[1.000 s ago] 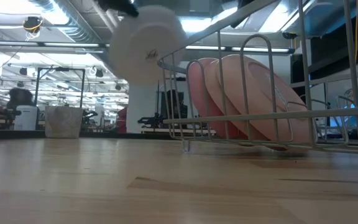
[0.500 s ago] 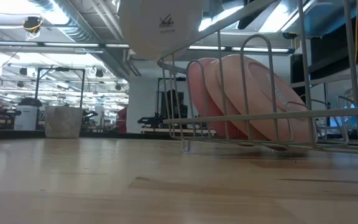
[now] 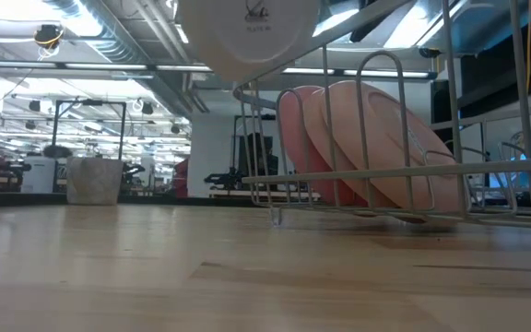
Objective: Sort dishes
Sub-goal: Put the white plate into the dish rack
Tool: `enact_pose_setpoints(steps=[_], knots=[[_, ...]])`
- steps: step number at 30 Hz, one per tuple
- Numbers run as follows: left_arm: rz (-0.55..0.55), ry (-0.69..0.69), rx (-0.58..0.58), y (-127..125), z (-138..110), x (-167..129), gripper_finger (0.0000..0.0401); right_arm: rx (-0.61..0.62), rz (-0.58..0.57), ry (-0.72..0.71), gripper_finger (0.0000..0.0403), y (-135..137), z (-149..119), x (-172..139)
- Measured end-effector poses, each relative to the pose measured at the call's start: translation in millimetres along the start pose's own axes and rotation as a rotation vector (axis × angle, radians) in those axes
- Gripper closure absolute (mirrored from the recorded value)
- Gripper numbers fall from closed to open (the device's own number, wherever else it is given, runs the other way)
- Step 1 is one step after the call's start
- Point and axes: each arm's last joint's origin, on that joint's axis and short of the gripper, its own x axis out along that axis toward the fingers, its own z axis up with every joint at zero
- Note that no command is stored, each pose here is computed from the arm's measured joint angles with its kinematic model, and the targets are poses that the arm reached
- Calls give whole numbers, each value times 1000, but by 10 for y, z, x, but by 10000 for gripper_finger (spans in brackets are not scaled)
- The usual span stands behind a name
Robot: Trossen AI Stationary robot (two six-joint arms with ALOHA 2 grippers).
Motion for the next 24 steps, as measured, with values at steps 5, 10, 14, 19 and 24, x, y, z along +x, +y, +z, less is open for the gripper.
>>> enact_pose_setpoints(steps=[5,10,14,19,24], knots=[[-2,59,7,-100,-105,223,401,-2,13,-1,260,5,0,0],[-34,40,18,-208,-137,393,401,-3,16,-1,260,6,-1,0],[-51,23,18,-269,-137,433,401,-6,58,-3,260,19,-5,-1],[-60,24,4,-296,-138,423,401,-14,156,-4,260,56,-16,-7],[-61,28,2,-299,-144,428,401,-63,231,-14,260,194,-20,-80]])
